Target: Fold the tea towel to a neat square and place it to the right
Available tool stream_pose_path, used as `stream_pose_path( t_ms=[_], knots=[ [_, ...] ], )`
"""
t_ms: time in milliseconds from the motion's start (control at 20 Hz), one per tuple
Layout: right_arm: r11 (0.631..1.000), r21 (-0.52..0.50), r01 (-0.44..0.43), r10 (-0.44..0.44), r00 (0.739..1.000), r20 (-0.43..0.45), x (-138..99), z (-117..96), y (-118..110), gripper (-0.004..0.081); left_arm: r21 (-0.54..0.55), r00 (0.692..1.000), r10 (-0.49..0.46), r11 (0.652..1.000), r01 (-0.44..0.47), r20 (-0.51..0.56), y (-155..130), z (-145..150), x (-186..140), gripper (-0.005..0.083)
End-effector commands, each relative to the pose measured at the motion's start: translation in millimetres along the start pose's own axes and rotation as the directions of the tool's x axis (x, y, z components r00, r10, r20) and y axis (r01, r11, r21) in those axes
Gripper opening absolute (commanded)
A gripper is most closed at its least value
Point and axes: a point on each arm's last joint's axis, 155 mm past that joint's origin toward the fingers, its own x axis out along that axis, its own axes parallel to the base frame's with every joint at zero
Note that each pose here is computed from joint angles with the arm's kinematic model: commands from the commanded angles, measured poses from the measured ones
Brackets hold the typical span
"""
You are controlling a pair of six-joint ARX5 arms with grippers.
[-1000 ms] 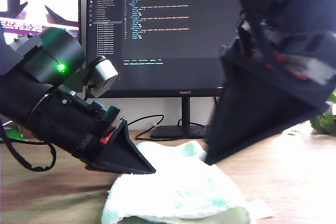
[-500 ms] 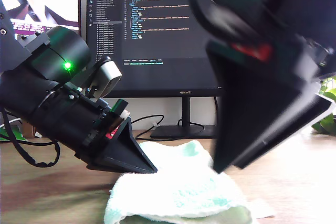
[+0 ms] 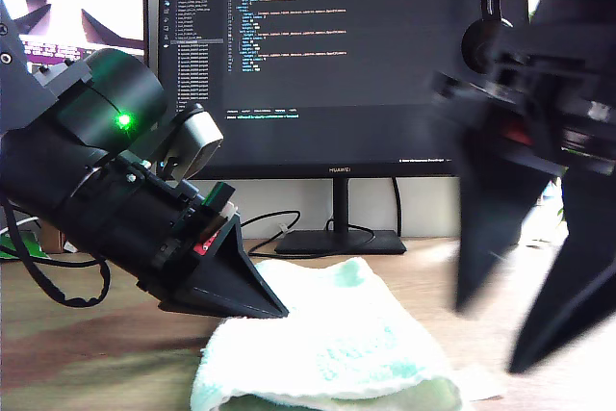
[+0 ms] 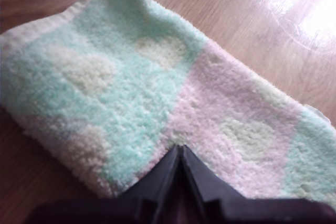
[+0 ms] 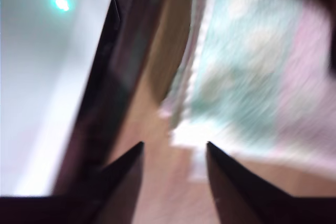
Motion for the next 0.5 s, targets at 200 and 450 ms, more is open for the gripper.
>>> stream_pose_path(
  t_ms=[200,450],
  knots=[
    [0.981,-0.165,-0.099,0.096,0.995,-0.027,13.8,-4.8,16.9,0.0433,-0.039,0.996,0.019,0.999,-0.022,-0.088,7.1,-34.9,8.0,-0.002],
    [0.962,-0.237,-0.138,0.127,0.99,-0.063,35.6,-9.5,19.6,0.0434,-0.04,0.996,0.019,0.999,-0.023,-0.09,7.2,-35.5,7.9,-0.002]
  ],
)
